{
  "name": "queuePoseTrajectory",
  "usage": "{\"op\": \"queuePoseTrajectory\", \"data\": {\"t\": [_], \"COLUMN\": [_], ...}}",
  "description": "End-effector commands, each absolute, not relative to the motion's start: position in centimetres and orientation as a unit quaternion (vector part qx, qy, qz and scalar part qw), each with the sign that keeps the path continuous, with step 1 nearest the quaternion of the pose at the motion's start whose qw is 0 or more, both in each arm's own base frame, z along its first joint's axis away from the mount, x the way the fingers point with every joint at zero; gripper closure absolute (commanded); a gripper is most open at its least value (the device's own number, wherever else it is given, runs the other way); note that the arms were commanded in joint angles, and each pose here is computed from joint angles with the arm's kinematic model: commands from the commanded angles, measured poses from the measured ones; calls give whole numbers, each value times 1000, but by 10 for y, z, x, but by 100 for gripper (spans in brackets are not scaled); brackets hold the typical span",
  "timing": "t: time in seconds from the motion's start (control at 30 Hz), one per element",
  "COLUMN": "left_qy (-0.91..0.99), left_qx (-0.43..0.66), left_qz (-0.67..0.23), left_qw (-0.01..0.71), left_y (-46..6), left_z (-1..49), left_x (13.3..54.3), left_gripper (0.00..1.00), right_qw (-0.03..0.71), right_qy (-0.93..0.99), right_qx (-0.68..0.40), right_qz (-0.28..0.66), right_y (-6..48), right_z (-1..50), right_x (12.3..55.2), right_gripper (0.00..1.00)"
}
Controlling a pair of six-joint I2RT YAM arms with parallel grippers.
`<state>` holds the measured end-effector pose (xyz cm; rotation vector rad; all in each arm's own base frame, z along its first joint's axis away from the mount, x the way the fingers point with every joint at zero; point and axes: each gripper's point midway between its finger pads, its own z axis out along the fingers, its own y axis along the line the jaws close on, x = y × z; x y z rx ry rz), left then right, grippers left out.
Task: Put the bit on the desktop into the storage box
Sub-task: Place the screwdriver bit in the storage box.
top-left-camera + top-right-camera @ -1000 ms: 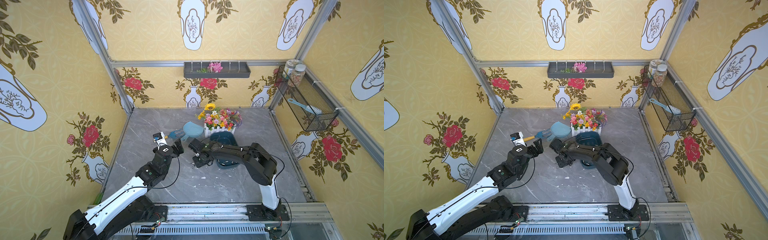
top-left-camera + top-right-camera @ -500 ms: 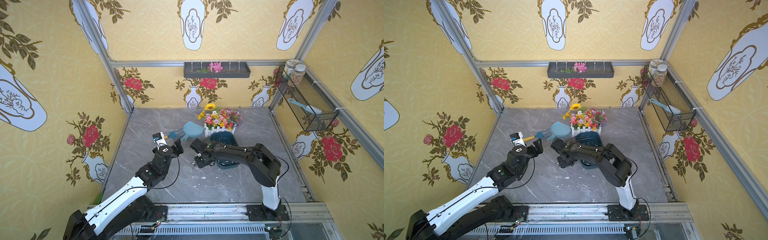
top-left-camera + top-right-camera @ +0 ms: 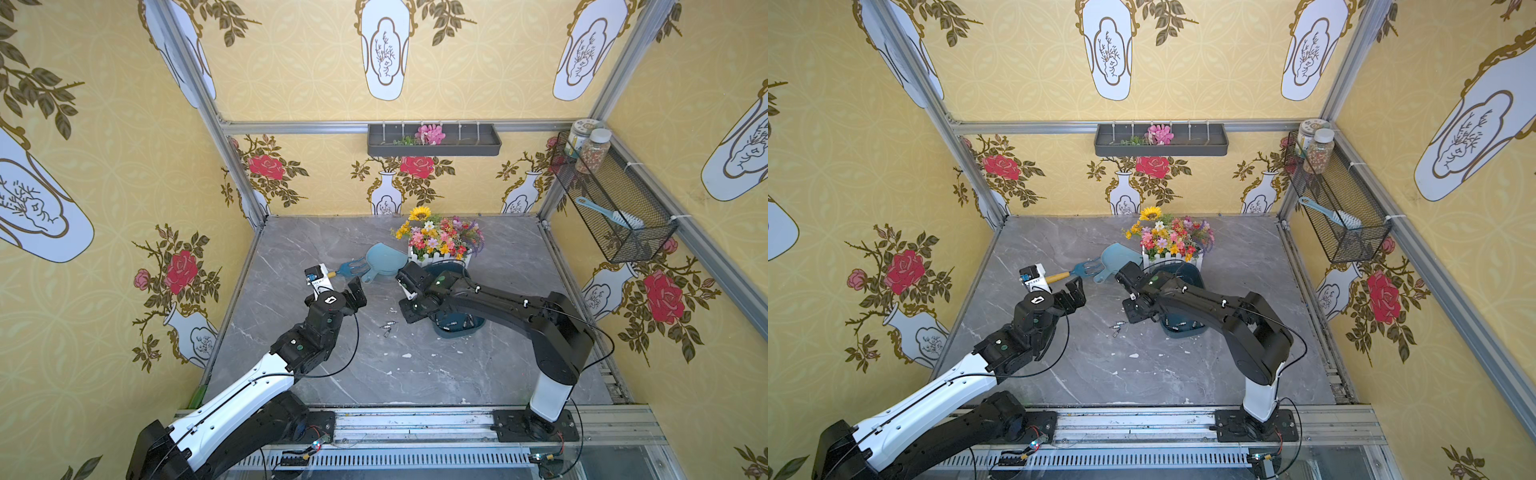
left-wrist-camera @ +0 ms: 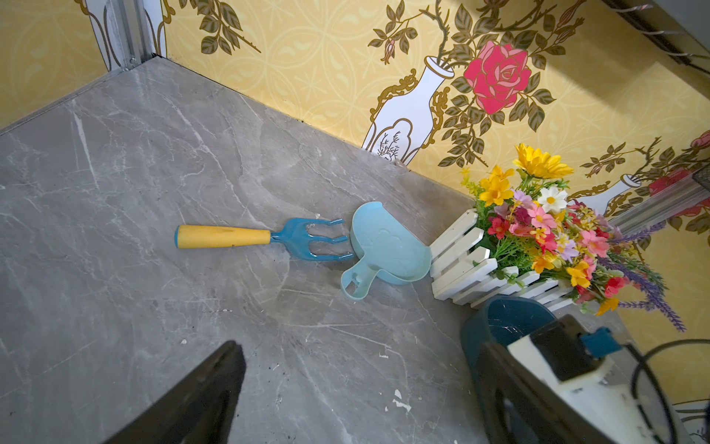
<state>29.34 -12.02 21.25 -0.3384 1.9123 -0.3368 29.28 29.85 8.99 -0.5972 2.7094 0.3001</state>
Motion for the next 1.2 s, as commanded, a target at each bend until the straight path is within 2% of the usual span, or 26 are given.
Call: {"op": "queuePoseTrajectory", "data": {"t": [0.0, 0.33, 0.7, 1.17], "left_qy": [810, 811, 812, 813], "left_qx": [-140, -139, -142, -142], "left_qz": [-139, -140, -141, -139], "left_qw": [552, 552, 548, 547], "left_y": [-120, -122, -122, -121], "left_z": [213, 214, 211, 209], "left_x": [294, 295, 296, 295], "left_gripper": [0, 0, 0, 0], "right_qw": [184, 215, 214, 209], "right_qy": [955, 963, 972, 975], "right_qx": [-204, -140, -74, -57], "right_qz": [110, 80, 56, 52], "right_y": [285, 210, 136, 120], "right_z": [104, 129, 126, 120], "right_x": [296, 315, 318, 318], "right_gripper": [86, 86, 86, 86]}}
